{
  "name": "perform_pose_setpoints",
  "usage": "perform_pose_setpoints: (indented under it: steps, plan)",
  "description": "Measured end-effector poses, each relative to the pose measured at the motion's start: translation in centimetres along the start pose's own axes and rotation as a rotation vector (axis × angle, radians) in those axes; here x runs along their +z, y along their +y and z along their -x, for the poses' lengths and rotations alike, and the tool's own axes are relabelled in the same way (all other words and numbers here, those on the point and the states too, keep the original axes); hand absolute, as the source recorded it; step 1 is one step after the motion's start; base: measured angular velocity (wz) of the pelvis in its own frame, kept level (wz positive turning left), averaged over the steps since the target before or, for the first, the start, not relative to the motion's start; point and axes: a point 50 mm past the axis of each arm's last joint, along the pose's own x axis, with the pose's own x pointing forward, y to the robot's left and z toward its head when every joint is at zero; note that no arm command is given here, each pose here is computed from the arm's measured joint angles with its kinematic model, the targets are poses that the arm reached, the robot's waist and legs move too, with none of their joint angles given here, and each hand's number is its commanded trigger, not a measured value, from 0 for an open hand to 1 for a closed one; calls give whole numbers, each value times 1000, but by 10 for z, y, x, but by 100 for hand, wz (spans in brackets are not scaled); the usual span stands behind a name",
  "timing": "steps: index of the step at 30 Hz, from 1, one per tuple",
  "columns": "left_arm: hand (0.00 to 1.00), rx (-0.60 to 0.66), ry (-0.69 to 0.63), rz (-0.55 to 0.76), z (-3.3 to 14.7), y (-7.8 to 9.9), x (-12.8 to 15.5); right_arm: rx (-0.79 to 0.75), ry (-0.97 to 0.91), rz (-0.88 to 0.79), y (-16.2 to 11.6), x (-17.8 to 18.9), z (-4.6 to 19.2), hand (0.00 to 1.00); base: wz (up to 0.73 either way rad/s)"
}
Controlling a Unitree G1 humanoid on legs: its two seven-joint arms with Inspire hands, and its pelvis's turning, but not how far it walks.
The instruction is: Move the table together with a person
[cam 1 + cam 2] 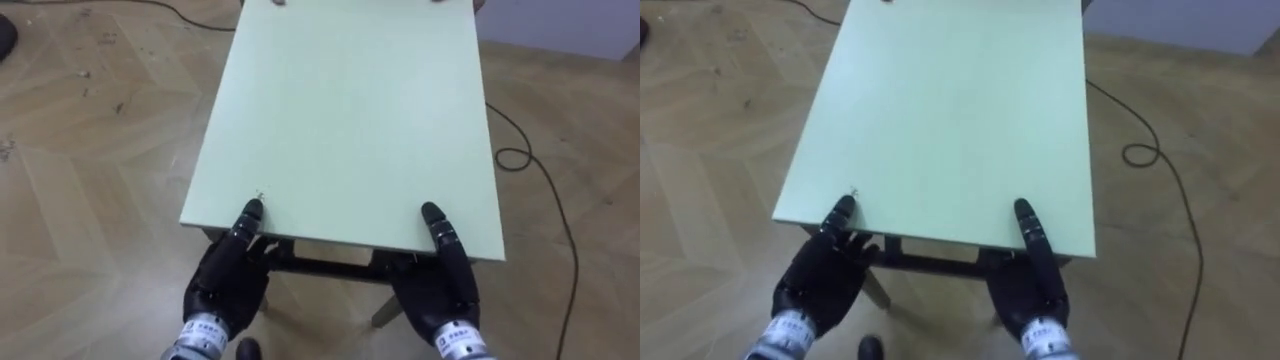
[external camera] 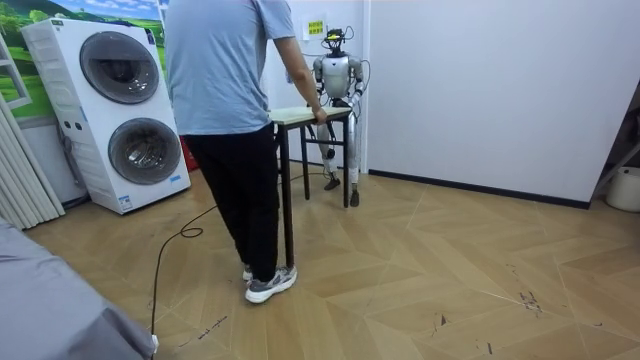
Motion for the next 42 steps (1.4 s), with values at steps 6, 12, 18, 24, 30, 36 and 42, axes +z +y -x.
perform_pose_setpoints:
  steps: [6,12,18,24,30,36,42]
  plan:
    - [100,8,9,26,3,1,-6,1,-3,14,0,1,0,100,15]
    - [100,-3,4,10,0,-5,-3,4,-19,15,2,-1,2,100,25]
    - [100,-27,-4,39,-10,-15,-4,36,-40,48,12,11,-6,100,16]
    - [100,-28,14,18,-19,-19,-6,18,-64,27,10,15,-5,100,7]
    - [100,20,38,10,-16,-6,-12,-41,-37,13,-4,11,1,100,5]
    - [100,30,70,11,-13,-4,-18,-77,-47,10,-12,11,7,100,32]
    - [100,42,64,4,-10,-1,-16,-82,-47,10,-13,6,7,100,-13]
